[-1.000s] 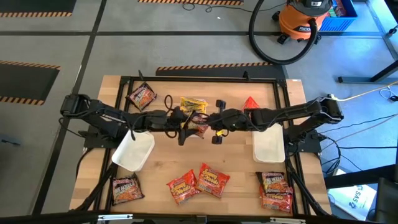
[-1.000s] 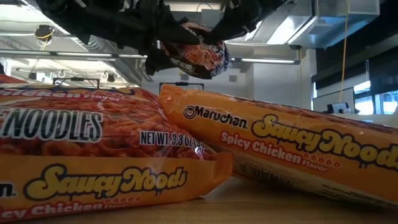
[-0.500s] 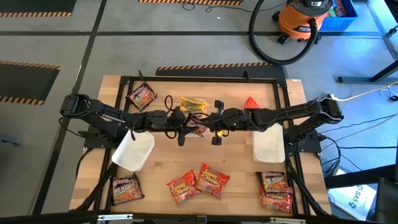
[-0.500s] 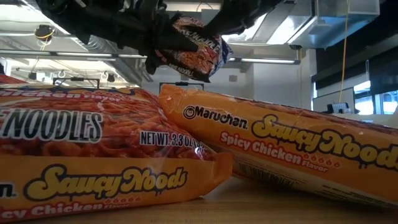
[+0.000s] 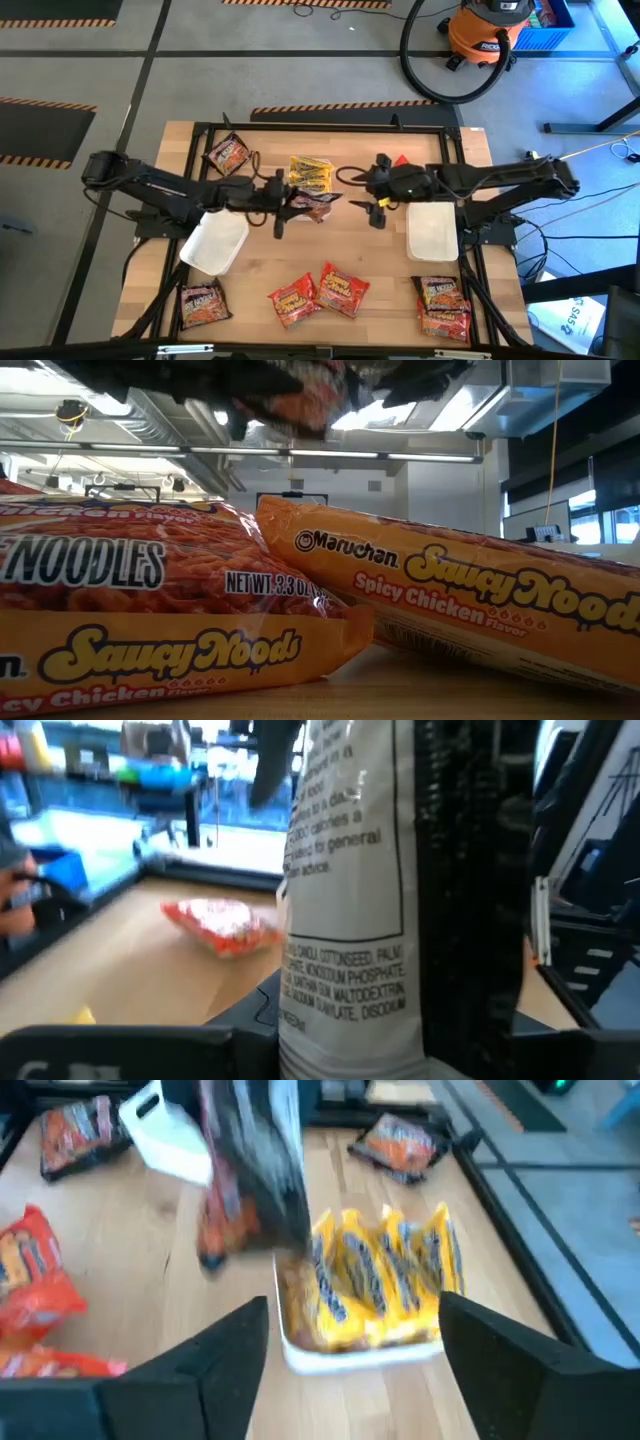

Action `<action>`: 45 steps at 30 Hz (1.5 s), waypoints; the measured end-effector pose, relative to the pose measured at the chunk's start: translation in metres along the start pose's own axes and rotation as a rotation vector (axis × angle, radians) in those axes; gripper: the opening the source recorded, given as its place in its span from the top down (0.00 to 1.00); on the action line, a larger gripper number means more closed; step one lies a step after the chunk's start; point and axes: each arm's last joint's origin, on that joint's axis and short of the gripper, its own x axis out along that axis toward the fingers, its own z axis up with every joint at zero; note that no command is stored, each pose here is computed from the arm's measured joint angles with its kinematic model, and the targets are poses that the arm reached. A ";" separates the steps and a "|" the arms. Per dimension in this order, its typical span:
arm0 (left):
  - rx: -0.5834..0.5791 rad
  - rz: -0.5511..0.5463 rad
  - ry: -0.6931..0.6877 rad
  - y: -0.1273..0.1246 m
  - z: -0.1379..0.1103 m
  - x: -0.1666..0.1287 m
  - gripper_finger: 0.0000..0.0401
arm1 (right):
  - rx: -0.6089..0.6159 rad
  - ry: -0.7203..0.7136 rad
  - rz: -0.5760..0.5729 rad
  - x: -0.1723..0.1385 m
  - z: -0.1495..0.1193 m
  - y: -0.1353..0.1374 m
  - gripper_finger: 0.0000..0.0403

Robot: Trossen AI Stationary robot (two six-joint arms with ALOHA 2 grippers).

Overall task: Sort Maruchan noodles
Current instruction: Put the middle top black noodle pack into the left white bin

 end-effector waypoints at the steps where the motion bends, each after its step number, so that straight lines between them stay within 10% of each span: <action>1: 0.018 -0.009 -0.017 -0.002 0.003 -0.004 0.70 | 0.006 -0.012 0.008 0.000 -0.003 0.000 0.32; 13: 0.146 -0.060 -0.229 -0.009 0.006 -0.019 0.69 | 0.108 -0.555 0.139 0.058 -0.039 0.013 0.31; 30: 0.183 -0.048 -0.297 -0.009 0.006 -0.014 0.69 | 0.077 -0.622 0.236 0.102 -0.007 0.026 0.32; 45: 0.109 -0.057 -0.270 -0.009 0.005 -0.014 0.63 | 0.004 -0.613 0.188 0.103 -0.007 0.026 0.89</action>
